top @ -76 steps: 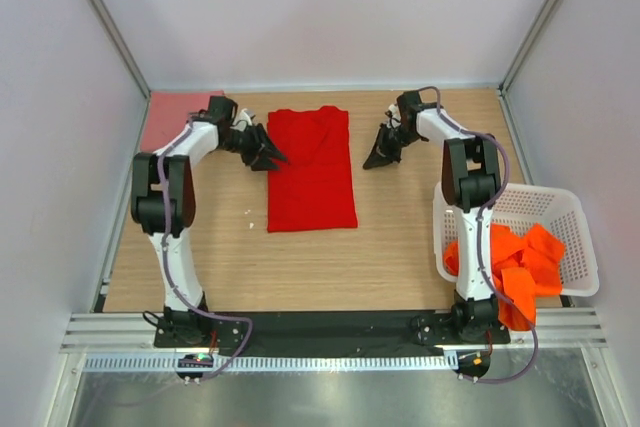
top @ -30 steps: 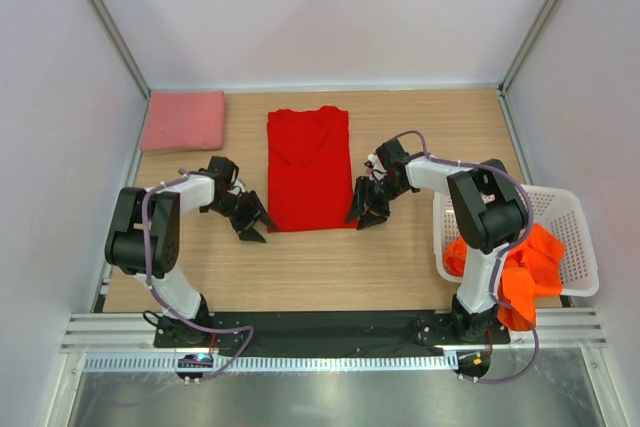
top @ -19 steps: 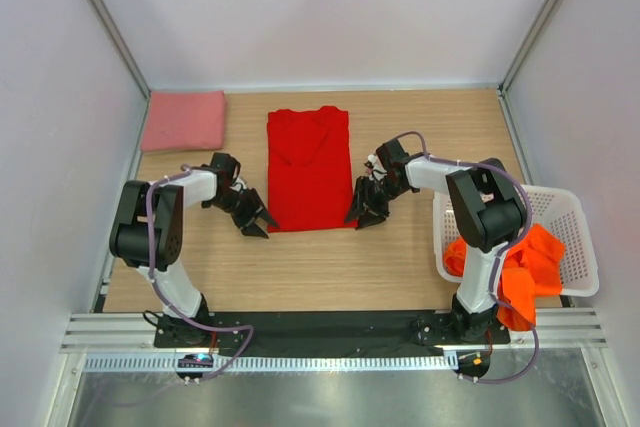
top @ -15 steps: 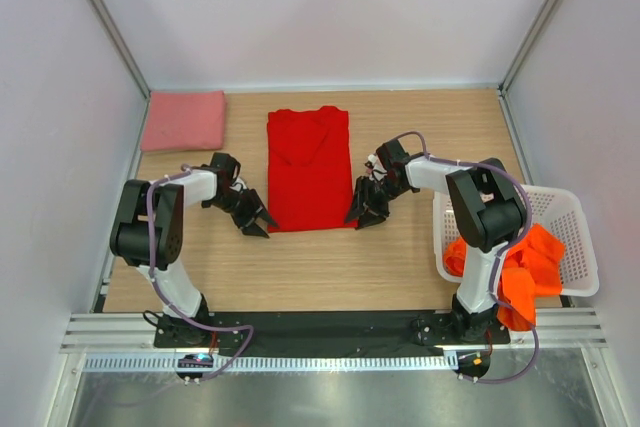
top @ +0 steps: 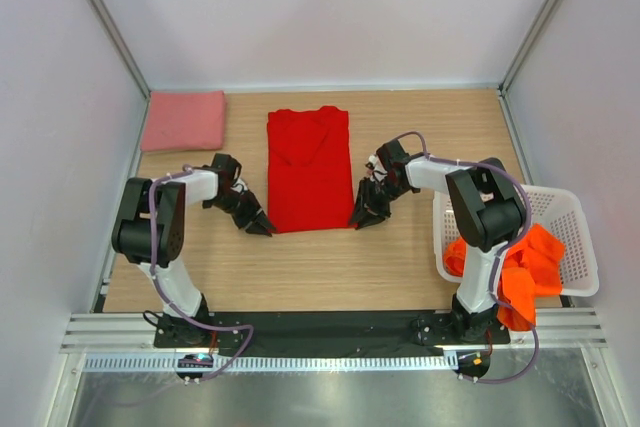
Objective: Fold and stack the t-shirts
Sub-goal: Fold the tshirt
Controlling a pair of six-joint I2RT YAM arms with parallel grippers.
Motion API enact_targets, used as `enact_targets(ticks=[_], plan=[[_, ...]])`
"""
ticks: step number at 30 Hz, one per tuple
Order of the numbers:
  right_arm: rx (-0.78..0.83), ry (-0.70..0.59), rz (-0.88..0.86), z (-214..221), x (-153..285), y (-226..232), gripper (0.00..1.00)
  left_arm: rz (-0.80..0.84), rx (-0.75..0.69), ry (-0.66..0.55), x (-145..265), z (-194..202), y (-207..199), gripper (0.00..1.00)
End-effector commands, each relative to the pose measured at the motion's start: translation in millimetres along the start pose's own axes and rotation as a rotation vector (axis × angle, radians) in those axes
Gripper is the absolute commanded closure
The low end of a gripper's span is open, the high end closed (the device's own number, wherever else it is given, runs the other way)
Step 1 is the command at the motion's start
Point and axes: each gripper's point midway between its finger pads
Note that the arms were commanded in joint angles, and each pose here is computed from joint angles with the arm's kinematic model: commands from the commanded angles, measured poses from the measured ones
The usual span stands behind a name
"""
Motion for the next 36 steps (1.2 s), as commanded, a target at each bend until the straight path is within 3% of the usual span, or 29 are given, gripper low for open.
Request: enact_targets(ticks=[1, 5, 9, 31, 33, 34, 36], plan=[[0.001, -0.001, 0.069, -2, -4, -17, 0.74, -0.063, -0.054, -0.06, -14, -15, 13, 0.82], [-0.001, 0.001, 0.06, -1, -7, -18, 0.85, -0.068, -0.08, -0.055, -18, -14, 12, 0.99], [-0.008, 0.007, 0.063, 6, -9, -21, 0.98, -0.078, -0.082, -0.044, -19, -6, 16, 1.0], [0.006, 0.018, 0.057, 77, 6, -32, 0.98, -0.139, -0.074, -0.049, -4, 51, 66, 1.0], [0.012, 0.002, 0.048, 76, 7, -30, 0.94, -0.139, -0.075, -0.055, -2, 53, 69, 0.93], [0.01, -0.003, 0.048, 76, 8, -30, 0.9, -0.138, -0.07, -0.059, -2, 53, 70, 0.79], [0.01, -0.015, 0.044, 73, 9, -27, 0.8, -0.12, -0.078, -0.073, 1, 53, 65, 0.69]])
Point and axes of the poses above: each gripper's point midway between its finger pads, its own x axis back along the fingers, its own y axis along the line the jaws close on, z = x × y, and after that the axes turned 8 degrees about x, right-handed
